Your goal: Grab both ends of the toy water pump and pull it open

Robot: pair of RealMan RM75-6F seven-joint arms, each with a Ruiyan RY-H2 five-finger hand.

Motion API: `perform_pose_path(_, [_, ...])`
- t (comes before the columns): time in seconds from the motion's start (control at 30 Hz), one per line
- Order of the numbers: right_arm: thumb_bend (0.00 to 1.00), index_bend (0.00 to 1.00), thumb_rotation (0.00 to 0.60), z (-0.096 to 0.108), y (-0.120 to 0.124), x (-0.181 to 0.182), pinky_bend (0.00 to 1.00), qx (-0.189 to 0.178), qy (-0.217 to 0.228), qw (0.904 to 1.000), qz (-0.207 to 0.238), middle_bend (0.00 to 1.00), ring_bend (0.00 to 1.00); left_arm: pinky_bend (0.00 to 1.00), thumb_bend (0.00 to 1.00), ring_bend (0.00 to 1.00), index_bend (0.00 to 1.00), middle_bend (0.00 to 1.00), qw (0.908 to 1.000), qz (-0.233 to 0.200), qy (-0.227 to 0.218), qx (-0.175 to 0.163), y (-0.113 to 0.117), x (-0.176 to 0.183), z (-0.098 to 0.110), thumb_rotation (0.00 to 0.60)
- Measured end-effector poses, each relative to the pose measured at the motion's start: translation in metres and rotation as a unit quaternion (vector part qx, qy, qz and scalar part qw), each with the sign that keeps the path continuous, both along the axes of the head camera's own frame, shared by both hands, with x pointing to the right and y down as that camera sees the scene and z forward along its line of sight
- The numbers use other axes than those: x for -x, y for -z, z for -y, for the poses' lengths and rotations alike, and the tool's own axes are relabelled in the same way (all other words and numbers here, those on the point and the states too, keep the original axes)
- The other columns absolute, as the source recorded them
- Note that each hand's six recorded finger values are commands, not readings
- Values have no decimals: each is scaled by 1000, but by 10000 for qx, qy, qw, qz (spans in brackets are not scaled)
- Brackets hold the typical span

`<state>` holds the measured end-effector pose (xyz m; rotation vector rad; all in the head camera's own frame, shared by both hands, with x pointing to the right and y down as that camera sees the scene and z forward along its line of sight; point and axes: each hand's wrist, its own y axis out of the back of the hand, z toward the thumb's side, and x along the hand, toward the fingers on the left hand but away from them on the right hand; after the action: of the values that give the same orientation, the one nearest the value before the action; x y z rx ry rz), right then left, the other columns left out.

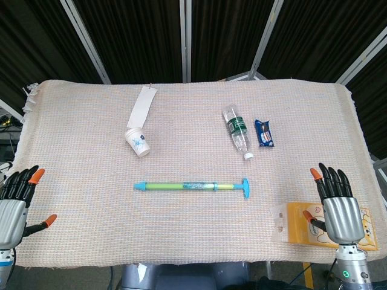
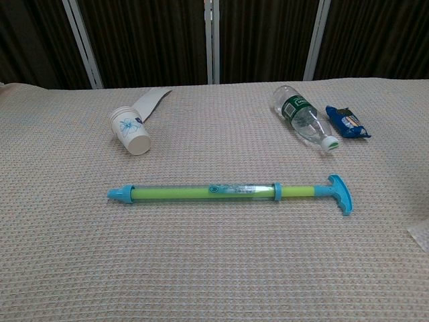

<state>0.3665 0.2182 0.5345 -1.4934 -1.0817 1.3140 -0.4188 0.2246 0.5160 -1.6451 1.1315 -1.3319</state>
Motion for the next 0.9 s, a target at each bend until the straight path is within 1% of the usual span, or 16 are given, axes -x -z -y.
perform_pose_path(0.27, [0,0,600,-1,-6,0,0,118,31,9999,7,5,0,0,0,0,0,0,10000,62,-2,39,-2,1,-2,600])
perform_pose_path(0.3, [0,0,600,-1,-7,1,0,144,38,9999,22,52,1,0,0,0,0,0,10000,58,8,39,-2,1,-2,600])
perform_pose_path(0.33, [0,0,600,0,-9,2,0,196,56,9998,54,111,28,0,0,0,0,0,10000,58,12,33,-2,1,-2,600])
perform_pose_path(0.37, [0,0,600,0,-12,4,0,249,84,9996,85,245,142,0,0,0,0,0,10000,63,11,27,-1,1,-2,600])
perform_pose_path(0.4, [0,0,600,2,-15,6,14,314,126,9994,115,408,313,0,0,0,0,0,10000,75,11,23,-2,1,-1,600])
perform_pose_path(0.43, [0,0,600,4,-20,11,70,412,208,9988,152,507,444,0,0,0,0,0,10000,84,14,29,-3,1,-1,600])
perform_pose_path(0.47, [0,0,600,7,-24,15,217,491,291,9982,173,631,603,0,0,0,0,0,9999,95,18,43,-4,1,-1,600])
perform_pose_path(0.5, [0,0,600,10,-29,19,343,572,388,9974,190,695,674,0,0,0,0,0,9999,111,28,66,-6,2,0,600])
perform_pose_path(0.53, [0,0,600,15,-36,26,553,687,527,9960,211,764,749,0,0,0,0,0,9999,124,38,85,-8,2,0,600])
perform_pose_path(0.6, [0,5,600,22,-45,39,803,871,745,9930,268,849,853,0,0,0,0,0,9998,158,61,122,-11,3,2,600])
perform_pose_path(0.63, [0,16,600,27,-52,48,862,1005,887,9904,333,872,881,0,0,0,0,0,9997,187,74,148,-14,4,3,600])
perform_pose_path(0.67, [0,46,600,31,-58,58,926,1150,1025,9872,402,902,915,0,0,0,0,0,9996,212,81,170,-16,4,4,600])
perform_pose_path(0.7, [0,92,600,33,-62,63,969,1224,1096,9855,434,925,938,0,0,0,0,0,9994,245,88,206,-19,5,5,600])
perform_pose_path(0.8, [0,212,600,45,-81,93,1000,1589,1462,9748,552,964,973,0,0,0,0,0,9990,333,94,270,-26,5,7,600])
perform_pose_path(0.83, [0,231,600,49,-90,104,1000,1740,1578,9703,571,971,979,0,0,0,0,0,9989,355,97,289,-28,5,7,600])
perform_pose_path(0.9, [0,273,600,54,-104,119,1000,1937,1677,9649,569,988,994,0,0,0,0,0,9986,399,111,340,-33,5,8,600])
